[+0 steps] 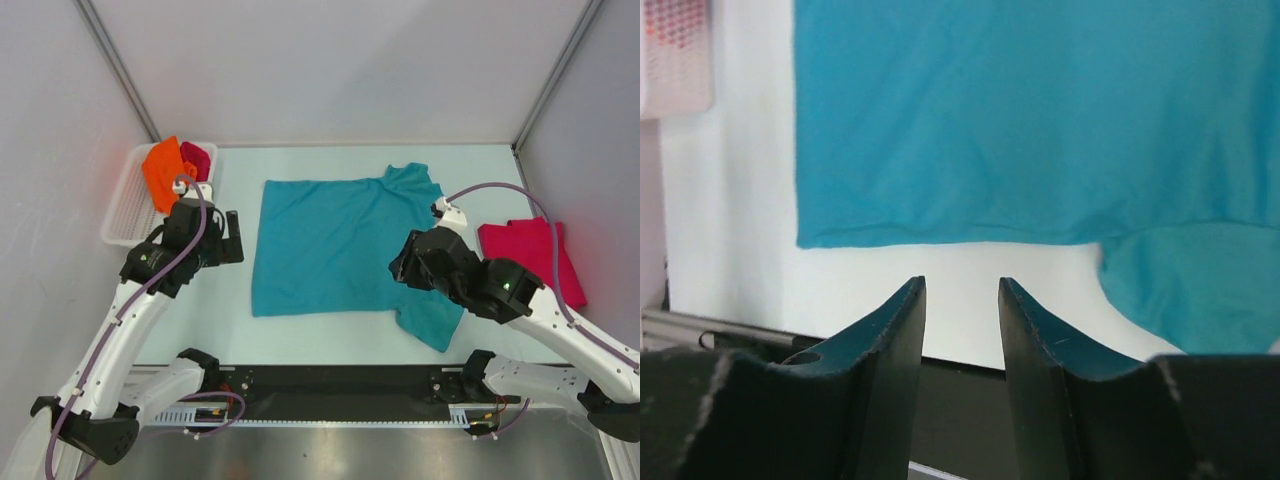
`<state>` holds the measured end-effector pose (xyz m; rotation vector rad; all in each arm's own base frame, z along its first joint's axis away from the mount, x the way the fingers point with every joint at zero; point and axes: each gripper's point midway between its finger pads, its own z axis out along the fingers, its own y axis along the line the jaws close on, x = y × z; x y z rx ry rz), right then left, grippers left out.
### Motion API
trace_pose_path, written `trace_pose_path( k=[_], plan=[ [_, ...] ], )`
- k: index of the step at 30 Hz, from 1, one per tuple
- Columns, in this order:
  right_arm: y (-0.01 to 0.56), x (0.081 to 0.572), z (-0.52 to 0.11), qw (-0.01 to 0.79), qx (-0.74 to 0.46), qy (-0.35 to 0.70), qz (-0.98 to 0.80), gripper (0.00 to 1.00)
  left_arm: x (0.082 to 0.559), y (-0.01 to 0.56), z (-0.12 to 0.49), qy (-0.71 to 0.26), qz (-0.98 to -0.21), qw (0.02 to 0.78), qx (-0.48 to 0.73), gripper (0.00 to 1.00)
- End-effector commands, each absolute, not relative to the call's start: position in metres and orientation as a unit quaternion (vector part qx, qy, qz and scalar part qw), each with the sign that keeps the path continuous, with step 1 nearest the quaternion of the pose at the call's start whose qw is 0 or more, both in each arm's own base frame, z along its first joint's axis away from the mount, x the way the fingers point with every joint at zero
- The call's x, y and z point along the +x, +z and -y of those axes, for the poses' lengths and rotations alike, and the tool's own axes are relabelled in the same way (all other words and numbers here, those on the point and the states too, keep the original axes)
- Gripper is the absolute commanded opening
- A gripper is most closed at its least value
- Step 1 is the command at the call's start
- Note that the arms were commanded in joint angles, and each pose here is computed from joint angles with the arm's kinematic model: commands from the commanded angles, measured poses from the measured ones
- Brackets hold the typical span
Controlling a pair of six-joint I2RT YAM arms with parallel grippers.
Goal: Fold and stack the t-shirts
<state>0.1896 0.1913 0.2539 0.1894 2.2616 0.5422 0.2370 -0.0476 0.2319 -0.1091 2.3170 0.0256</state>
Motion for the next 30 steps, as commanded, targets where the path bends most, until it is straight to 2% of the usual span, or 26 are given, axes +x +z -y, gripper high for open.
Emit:
trace_pose_path(
  k=[1,20,30],
  plan=[
    [0.249,0.194,-0.159,0.408,0.139,0.152,-0.889,0.41,0.240,0.247,0.045,0.015,-0.907,0.419,-0.037,1.00],
    [0.221,0.215,-0.137,0.398,0.151,0.057,-0.903,0.45,0.234,0.255,0.036,-0.005,-0.897,0.439,-0.043,1.00],
    [0.186,0.216,-0.121,0.343,0.173,0.064,-0.921,0.46,0.248,0.238,0.043,-0.058,-0.903,0.420,-0.062,1.00]
  ],
)
